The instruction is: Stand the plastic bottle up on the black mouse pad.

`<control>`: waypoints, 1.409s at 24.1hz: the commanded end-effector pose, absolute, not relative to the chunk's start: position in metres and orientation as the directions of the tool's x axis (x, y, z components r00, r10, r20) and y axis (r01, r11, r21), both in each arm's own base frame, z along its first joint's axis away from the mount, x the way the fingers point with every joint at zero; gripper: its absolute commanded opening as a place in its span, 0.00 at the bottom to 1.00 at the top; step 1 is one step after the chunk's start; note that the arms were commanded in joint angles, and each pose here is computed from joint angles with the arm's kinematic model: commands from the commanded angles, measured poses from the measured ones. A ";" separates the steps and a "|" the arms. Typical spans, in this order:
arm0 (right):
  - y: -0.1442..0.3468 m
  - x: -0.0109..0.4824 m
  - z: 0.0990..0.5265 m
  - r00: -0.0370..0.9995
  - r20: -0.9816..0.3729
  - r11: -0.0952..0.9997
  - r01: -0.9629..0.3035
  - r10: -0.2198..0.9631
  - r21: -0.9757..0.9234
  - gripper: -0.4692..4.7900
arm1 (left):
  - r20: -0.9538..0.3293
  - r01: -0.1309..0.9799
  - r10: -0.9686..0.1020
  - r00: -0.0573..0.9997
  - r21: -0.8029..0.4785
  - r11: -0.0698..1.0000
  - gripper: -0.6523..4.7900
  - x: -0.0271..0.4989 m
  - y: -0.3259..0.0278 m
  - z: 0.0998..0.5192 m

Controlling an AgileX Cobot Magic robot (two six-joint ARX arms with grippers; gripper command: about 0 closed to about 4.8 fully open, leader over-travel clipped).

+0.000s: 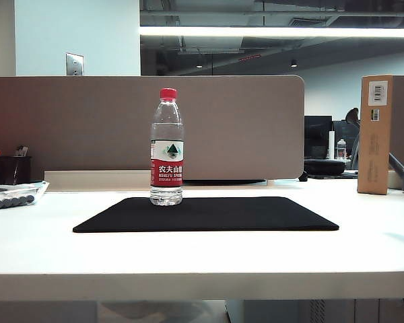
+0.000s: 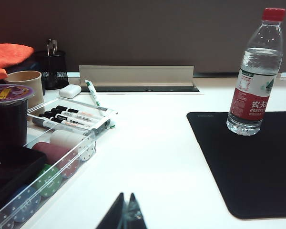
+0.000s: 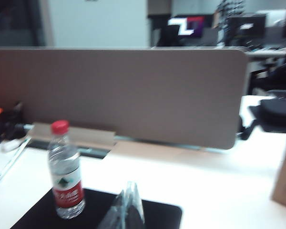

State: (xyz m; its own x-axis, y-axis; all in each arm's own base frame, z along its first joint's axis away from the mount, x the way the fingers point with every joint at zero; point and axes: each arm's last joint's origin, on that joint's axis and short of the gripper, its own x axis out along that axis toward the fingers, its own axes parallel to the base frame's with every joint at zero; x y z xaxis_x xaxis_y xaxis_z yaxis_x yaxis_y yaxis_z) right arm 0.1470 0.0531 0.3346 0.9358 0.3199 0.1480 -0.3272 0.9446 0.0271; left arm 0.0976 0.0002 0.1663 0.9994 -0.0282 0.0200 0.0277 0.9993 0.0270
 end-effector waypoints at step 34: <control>0.006 0.097 0.171 0.997 0.077 1.000 -0.007 0.010 -0.029 0.08 | 0.036 0.031 -0.032 0.999 0.028 0.999 0.12 0.097 0.000 0.169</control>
